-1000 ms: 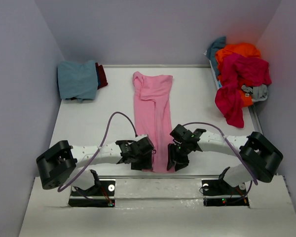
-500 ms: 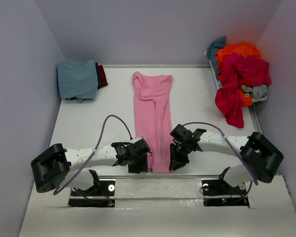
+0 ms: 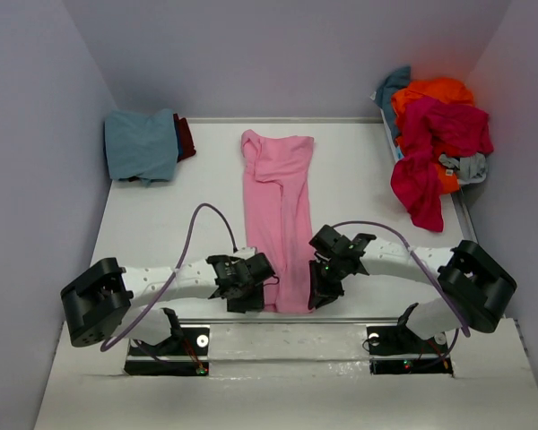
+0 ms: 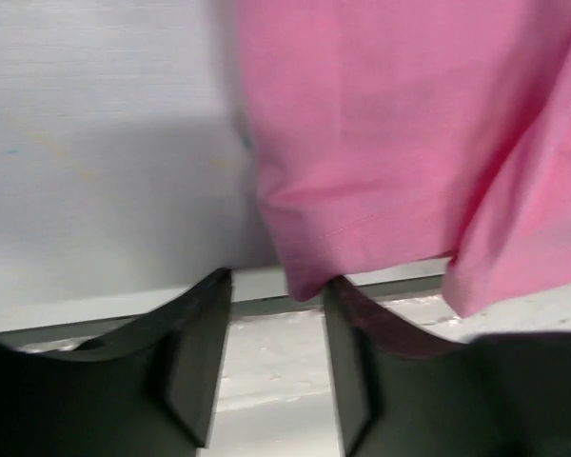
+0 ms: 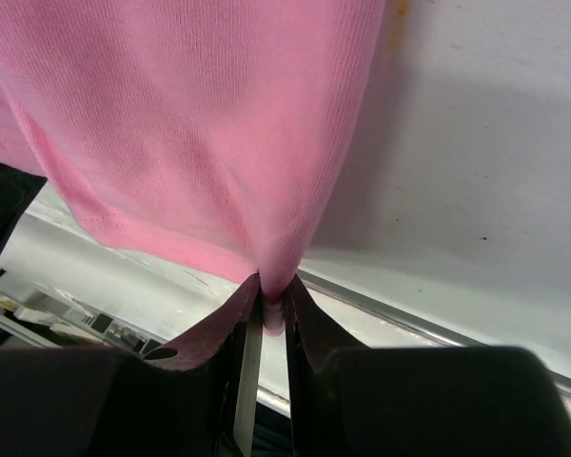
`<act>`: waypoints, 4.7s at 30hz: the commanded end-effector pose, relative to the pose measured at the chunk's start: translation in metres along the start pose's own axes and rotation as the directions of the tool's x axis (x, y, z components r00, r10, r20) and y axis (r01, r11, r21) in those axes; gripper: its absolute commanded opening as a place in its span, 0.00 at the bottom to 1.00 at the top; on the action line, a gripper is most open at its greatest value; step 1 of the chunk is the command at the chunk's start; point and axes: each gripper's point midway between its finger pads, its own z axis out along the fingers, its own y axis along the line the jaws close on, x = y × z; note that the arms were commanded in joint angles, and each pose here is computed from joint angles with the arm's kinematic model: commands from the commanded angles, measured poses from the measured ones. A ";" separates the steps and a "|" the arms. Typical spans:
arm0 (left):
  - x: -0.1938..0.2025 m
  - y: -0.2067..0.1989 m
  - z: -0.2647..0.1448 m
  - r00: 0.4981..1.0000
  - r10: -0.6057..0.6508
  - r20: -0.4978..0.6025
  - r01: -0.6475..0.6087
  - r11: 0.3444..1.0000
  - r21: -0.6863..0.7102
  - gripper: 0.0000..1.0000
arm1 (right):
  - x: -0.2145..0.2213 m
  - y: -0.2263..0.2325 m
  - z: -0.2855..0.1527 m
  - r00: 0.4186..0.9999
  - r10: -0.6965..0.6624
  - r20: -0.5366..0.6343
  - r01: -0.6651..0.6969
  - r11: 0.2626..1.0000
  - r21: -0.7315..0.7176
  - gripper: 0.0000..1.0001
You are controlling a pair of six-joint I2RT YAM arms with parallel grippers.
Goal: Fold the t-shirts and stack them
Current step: Fold the tshirt
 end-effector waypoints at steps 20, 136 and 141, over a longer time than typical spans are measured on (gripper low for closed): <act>-0.035 0.002 -0.022 0.981 0.082 0.177 -0.077 0.996 -0.038 0.70 | 0.000 0.008 0.001 0.999 -0.046 -0.011 0.046 0.998 -0.032 0.20; -0.209 -0.046 -0.054 0.877 0.133 0.462 -0.062 0.984 -0.166 0.06 | -0.210 0.083 -0.108 0.823 -0.162 0.545 0.055 0.977 0.208 0.19; -0.235 -0.041 -0.059 0.868 0.120 0.482 -0.036 0.983 -0.180 0.06 | -0.233 0.076 -0.117 0.815 -0.139 0.563 0.023 0.978 0.207 0.19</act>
